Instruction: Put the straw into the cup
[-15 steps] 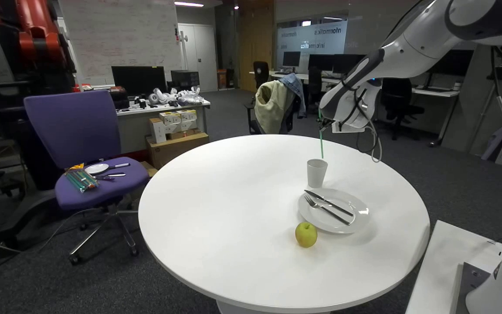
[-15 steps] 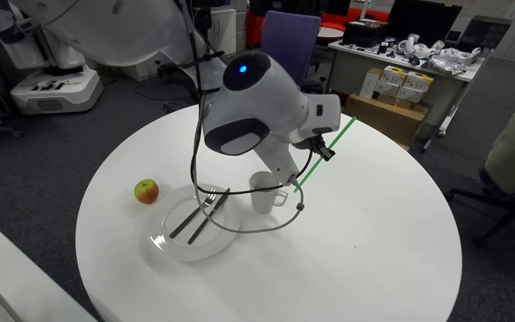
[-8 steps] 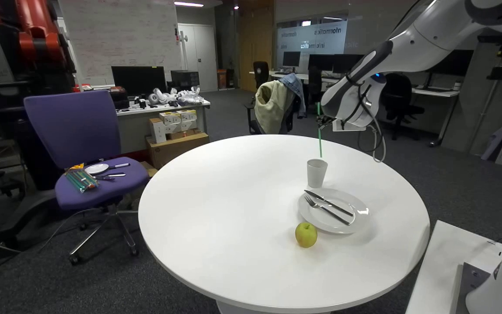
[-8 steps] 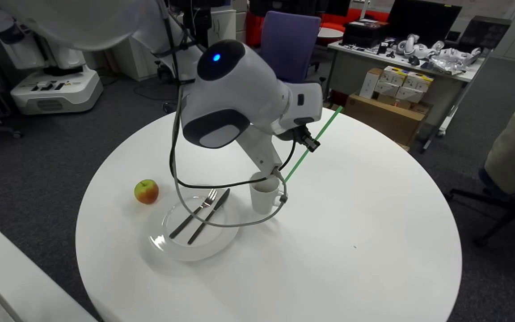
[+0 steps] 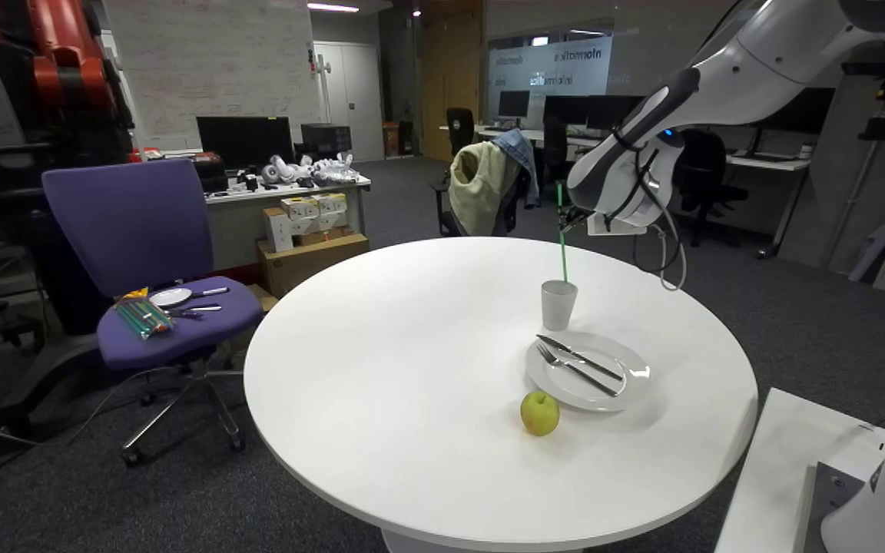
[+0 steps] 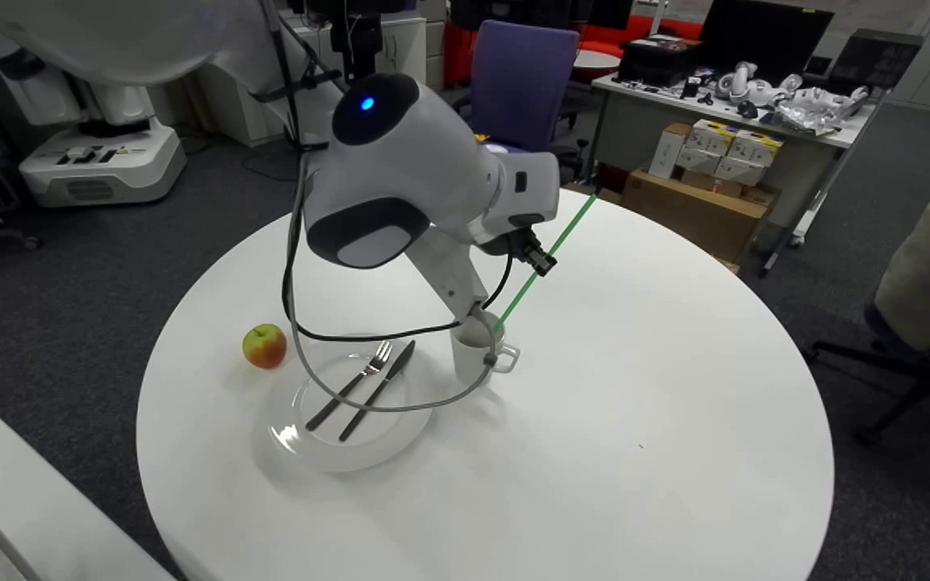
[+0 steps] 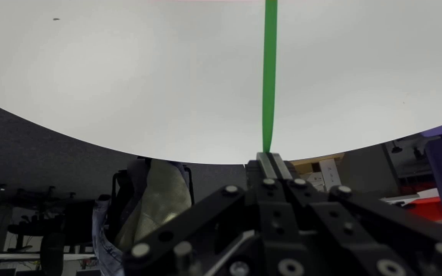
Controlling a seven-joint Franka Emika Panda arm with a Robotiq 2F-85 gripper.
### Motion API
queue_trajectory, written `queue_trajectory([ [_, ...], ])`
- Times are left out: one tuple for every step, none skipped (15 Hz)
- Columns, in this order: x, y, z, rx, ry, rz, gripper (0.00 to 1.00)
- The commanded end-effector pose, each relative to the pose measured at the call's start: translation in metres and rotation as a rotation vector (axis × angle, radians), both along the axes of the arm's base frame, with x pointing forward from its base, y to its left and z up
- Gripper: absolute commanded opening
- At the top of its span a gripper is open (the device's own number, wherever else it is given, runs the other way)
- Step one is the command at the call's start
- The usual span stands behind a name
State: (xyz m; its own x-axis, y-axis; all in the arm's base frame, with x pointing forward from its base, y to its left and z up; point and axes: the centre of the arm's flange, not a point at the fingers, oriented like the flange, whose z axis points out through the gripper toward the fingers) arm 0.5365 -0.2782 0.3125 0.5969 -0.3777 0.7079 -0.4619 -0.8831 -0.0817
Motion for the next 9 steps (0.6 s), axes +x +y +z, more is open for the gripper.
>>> queue_trajectory([
  [-0.017,0.011,0.002,-0.017,-0.006,-0.014,0.0],
  [-0.018,0.013,-0.001,-0.015,0.002,-0.012,0.0],
  [-0.019,0.014,-0.003,-0.013,0.009,-0.011,0.0],
  [-0.019,0.016,-0.007,-0.011,0.018,-0.008,0.0],
  [-0.02,0.018,-0.01,-0.008,0.026,-0.006,0.0],
  [-0.02,0.02,-0.014,-0.006,0.034,-0.004,0.0],
  [-0.021,0.022,-0.018,-0.004,0.043,-0.001,0.0],
  [-0.021,0.024,-0.021,-0.003,0.051,0.002,0.0],
  [-0.022,0.026,-0.025,-0.002,0.058,0.005,0.0],
])
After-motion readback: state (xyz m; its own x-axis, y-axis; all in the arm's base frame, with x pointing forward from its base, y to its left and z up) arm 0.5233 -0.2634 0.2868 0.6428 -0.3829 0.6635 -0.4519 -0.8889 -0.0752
